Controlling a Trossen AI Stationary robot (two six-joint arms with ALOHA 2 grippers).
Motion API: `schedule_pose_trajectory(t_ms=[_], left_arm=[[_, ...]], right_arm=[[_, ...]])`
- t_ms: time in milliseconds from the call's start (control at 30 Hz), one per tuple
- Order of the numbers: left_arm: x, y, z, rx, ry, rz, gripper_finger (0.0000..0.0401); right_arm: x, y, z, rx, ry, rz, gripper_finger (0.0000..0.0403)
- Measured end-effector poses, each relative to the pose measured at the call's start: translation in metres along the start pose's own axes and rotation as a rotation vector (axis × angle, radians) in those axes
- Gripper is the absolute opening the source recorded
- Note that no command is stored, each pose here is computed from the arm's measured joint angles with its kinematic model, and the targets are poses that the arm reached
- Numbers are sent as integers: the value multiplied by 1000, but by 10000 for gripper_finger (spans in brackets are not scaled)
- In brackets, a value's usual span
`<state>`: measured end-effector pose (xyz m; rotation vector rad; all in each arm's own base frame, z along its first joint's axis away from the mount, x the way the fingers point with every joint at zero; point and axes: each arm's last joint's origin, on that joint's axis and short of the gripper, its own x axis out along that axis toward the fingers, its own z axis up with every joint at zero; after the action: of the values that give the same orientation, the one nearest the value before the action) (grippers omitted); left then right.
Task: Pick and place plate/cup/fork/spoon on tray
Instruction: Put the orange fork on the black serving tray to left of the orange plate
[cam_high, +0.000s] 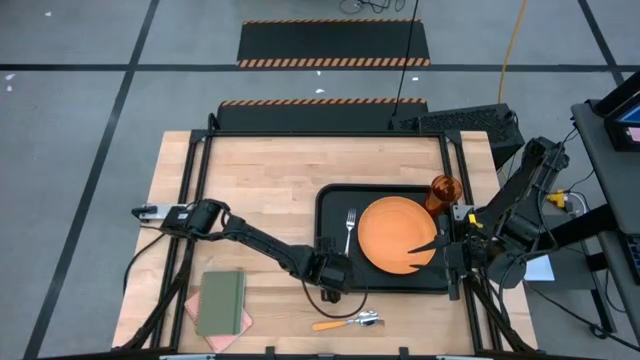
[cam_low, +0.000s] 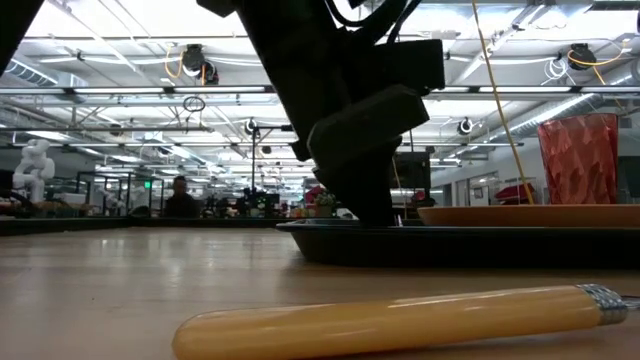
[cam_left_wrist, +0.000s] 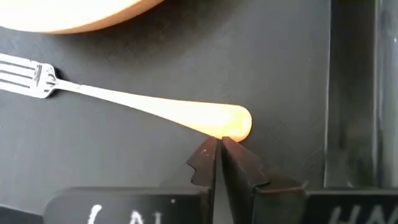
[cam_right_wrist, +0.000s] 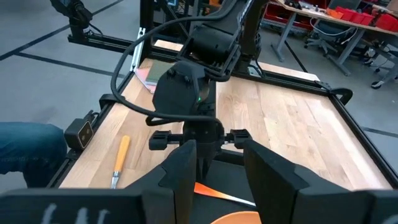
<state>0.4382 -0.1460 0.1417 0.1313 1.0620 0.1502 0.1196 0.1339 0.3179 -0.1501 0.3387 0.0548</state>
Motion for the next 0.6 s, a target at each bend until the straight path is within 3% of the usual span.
schedule_pose_trajectory(t_ms=[233, 600], left_arm=[[1, 3, 2, 5, -7, -1, 7], [1, 1, 6, -19, -41, -47, 13]], right_arm=[[0, 0, 0, -5, 0, 0, 130], [0, 0, 0, -3, 0, 0, 130]])
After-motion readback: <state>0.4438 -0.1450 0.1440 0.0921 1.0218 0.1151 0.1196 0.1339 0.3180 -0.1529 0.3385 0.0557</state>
